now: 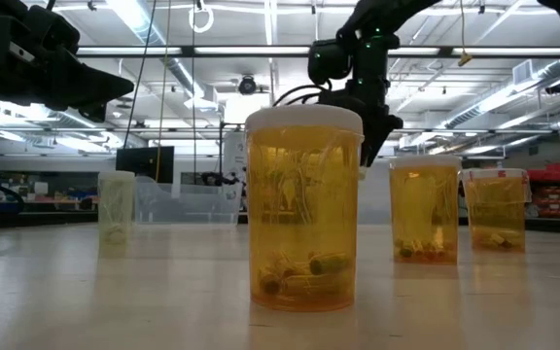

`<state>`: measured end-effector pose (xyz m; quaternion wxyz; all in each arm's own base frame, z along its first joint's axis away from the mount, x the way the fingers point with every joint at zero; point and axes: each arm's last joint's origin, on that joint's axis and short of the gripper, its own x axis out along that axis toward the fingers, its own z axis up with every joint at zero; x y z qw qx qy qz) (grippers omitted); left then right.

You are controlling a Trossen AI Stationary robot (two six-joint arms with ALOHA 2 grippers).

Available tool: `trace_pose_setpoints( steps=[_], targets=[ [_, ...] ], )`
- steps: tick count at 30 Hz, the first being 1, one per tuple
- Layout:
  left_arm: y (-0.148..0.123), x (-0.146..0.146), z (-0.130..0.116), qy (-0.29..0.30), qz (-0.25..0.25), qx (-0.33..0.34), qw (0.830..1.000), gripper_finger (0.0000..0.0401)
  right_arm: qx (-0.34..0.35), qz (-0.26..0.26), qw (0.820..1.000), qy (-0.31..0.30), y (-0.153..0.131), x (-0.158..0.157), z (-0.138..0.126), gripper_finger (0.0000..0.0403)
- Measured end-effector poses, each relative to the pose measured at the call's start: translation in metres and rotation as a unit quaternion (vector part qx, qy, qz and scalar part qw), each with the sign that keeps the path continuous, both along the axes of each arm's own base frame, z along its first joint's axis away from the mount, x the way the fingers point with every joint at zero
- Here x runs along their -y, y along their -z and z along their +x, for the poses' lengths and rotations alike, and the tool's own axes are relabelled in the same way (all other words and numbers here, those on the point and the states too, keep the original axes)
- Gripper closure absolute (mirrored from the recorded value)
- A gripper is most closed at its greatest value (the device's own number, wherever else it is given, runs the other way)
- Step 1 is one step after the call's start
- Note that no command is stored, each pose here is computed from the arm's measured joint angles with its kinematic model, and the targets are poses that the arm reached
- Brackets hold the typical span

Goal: Pick and place medicine bottles into bin by pill shape (circle, oval)
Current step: Put the small yellow pill bottle into the right transparent bin

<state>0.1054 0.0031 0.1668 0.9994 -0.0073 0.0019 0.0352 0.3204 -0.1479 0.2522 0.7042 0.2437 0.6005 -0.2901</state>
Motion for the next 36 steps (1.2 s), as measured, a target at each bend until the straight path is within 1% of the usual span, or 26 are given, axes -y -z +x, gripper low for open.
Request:
trace_pose_setpoints(
  steps=[10,15,18,23,28,36],
  targets=[
    [0.0,0.0,0.0,0.0,0.0,0.0,1.0,0.0365,-0.005,-0.016,0.999,0.035,-0.001,0.043,-0.022,0.0283],
    [0.0,0.0,0.0,0.0,0.0,0.0,1.0,0.0371,-0.003,-0.022,0.999,0.035,-0.001,0.057,-0.03,0.0283],
    [0.0,0.0,0.0,0.0,0.0,0.0,1.0,0.0375,0.006,-0.033,0.999,0.024,-0.002,0.065,-0.032,0.0283],
    [0.0,0.0,0.0,0.0,0.0,0.0,1.0,0.0371,0.016,-0.048,0.999,-0.001,-0.001,0.072,-0.033,0.0283],
    [0.0,0.0,0.0,0.0,0.0,0.0,1.0,0.0365,0.015,-0.049,0.999,-0.012,0.008,0.074,-0.036,0.0283],
    [0.0,0.0,0.0,0.0,0.0,0.0,1.0,0.0376,-0.017,-0.023,1.0,-0.004,0.032,0.072,-0.048,0.0283]
  ],
)
